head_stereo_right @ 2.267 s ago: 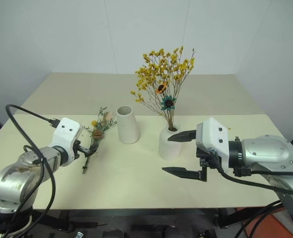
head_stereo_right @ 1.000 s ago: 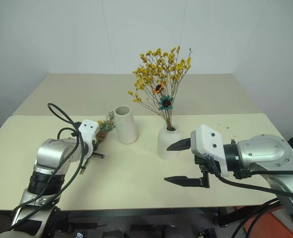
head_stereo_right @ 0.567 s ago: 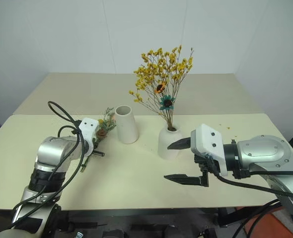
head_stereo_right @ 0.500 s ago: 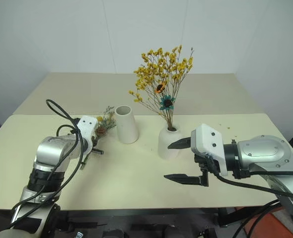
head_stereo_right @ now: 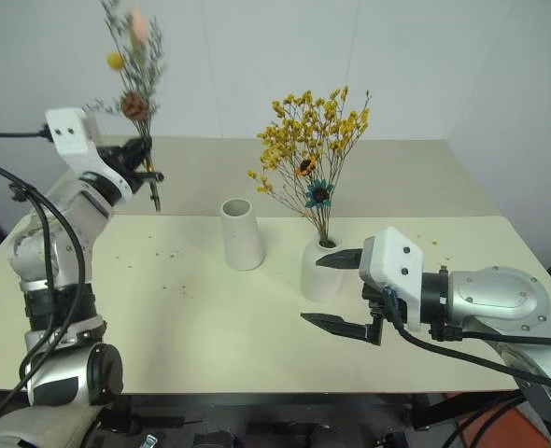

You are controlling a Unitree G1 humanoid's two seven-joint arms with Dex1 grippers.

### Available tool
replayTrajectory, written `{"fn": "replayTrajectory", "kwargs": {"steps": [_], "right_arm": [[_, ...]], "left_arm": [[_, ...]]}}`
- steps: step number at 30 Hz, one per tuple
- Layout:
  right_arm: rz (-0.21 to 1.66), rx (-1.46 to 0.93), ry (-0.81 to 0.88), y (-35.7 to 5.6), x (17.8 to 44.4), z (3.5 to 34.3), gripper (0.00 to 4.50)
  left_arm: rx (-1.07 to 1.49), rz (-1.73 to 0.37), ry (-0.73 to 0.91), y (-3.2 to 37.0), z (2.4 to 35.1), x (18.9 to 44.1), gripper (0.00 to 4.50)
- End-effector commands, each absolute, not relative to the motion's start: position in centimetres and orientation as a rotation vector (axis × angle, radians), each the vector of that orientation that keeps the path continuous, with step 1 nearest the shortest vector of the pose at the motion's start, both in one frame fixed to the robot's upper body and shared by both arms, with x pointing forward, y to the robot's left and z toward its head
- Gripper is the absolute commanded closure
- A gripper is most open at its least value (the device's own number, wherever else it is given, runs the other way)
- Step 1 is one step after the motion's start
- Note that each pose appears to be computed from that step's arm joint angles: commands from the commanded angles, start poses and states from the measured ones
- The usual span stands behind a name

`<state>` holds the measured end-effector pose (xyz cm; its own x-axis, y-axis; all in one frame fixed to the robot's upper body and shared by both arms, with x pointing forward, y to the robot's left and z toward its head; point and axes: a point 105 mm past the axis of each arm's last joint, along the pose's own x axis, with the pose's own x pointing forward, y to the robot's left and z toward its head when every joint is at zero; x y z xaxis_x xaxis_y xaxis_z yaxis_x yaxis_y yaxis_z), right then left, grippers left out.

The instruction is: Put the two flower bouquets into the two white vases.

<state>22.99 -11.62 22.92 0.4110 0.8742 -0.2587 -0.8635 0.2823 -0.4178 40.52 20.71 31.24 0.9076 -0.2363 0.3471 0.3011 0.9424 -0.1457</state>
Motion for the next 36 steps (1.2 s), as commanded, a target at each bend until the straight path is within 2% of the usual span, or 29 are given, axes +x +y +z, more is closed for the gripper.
{"fn": "replayTrajectory", "kwargs": {"steps": [1,5,9,17,21,27,36], "right_arm": [[1.109,-0.551,-0.073,-11.1,22.8,23.3,0.0],[1.058,-0.525,-0.089,-10.8,22.6,22.9,0.0],[1.008,-0.508,-0.088,-10.8,22.8,22.5,0.0],[0.836,-0.415,-0.101,-10.1,24.8,22.8,0.0],[0.799,-0.404,-0.102,-9.7,25.0,22.9,0.0],[0.77,-0.393,-0.101,-9.4,25.1,22.8,0.0],[0.737,-0.381,-0.065,-9.0,26.5,22.3,0.0]], "left_arm": [[-0.336,-0.47,-0.51,19.0,34.4,40.8,4.48],[-0.424,-0.709,-0.61,16.4,35.4,41.1,4.48],[-0.439,-0.893,-0.661,14.3,35.0,41.2,4.48],[-0.424,-1.093,-0.678,10.9,34.3,41.3,4.48],[-0.336,-1.14,-0.669,10.2,33.9,41.0,4.48],[-0.299,-1.136,-0.681,11.4,33.9,40.9,4.48],[-0.287,-1.205,-0.626,11.6,31.2,40.5,4.48]]}}
